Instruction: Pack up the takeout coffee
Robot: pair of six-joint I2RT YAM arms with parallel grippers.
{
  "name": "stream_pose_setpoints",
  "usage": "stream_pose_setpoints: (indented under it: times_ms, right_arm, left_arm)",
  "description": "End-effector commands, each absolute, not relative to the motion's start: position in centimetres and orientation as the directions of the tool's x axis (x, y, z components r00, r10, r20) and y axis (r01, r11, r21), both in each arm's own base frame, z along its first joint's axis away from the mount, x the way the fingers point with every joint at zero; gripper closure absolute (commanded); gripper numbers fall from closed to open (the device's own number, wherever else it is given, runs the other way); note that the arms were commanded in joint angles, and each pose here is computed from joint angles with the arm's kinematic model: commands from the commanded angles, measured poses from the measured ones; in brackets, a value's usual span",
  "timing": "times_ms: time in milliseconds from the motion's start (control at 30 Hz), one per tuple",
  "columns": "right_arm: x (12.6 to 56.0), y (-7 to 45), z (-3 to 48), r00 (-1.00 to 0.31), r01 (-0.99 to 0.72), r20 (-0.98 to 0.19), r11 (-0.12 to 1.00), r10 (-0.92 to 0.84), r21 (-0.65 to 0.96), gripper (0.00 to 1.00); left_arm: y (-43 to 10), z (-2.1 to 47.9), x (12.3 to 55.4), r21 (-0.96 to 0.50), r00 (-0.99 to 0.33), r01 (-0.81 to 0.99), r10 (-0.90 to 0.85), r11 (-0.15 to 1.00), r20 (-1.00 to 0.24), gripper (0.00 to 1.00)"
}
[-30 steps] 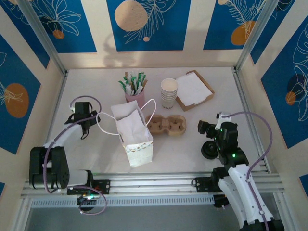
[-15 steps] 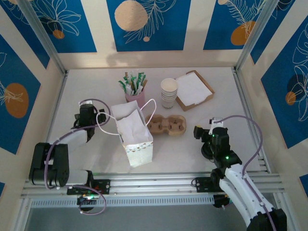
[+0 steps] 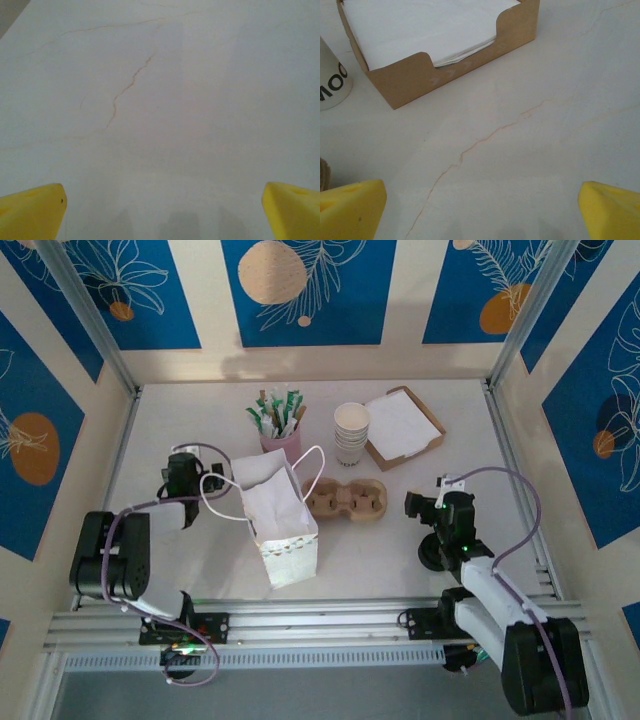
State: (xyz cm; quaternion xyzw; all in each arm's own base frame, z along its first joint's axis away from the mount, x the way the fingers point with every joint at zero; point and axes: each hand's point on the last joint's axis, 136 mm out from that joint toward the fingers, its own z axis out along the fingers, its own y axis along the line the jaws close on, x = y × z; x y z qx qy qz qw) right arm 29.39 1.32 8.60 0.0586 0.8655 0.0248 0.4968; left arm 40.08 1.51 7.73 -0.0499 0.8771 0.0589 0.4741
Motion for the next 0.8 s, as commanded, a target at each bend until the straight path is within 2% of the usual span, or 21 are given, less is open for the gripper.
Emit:
stream_pose_setpoints:
  times_ms: [0, 100, 200, 367, 500, 600, 733, 767]
  right_arm:
    - [32.3, 1.9, 11.8, -0.403, 0.032, -0.908, 0.993, 0.113, 0.11, 0.02]
    - [33.8, 2.7, 11.8, -0.398, -0.002, -0.911, 0.993, 0.108, 0.118, 0.02]
    - [35.2, 3.0, 11.8, -0.393, -0.015, -0.914, 0.994, 0.097, 0.112, 0.02]
    - [37.6, 3.4, 11.9, -0.377, -0.054, -0.923, 0.993, 0.077, 0.105, 0.02]
    - [38.9, 4.8, 11.6, -0.381, -0.18, -0.924, 0.982, -0.011, 0.062, 0.03]
    - [39.2, 4.2, 11.0, -0.381, -0.165, -0.924, 0.983, 0.013, 0.082, 0.04]
    - [39.7, 4.2, 10.1, -0.396, -0.182, -0.918, 0.978, 0.025, 0.105, 0.04]
    - [39.7, 3.9, 10.0, -0.402, -0.177, -0.915, 0.976, 0.044, 0.125, 0.04]
  left_arm:
    - [1.0, 8.9, 41.8, 0.055, -0.511, -0.095, -0.001, 0.994, -0.859, 0.0]
    - [0.5, 8.6, 42.1, 0.051, -0.53, -0.062, 0.011, 0.997, -0.848, 0.0]
    - [-1.4, 8.7, 42.0, 0.024, -0.509, 0.05, 0.046, 0.998, -0.86, 0.0]
    - [-1.8, 9.2, 41.5, 0.013, -0.465, 0.08, 0.048, 0.997, -0.884, 0.0]
    - [-2.4, 9.5, 40.8, 0.003, -0.415, 0.12, 0.053, 0.993, -0.908, 0.0]
    - [-2.8, 9.6, 40.5, 0.006, -0.393, 0.144, 0.063, 0.989, -0.917, 0.0]
    - [-2.3, 9.5, 39.6, 0.017, -0.298, 0.112, 0.05, 0.994, -0.953, 0.0]
    - [-1.6, 9.1, 39.4, 0.017, -0.323, 0.072, 0.039, 0.997, -0.946, 0.0]
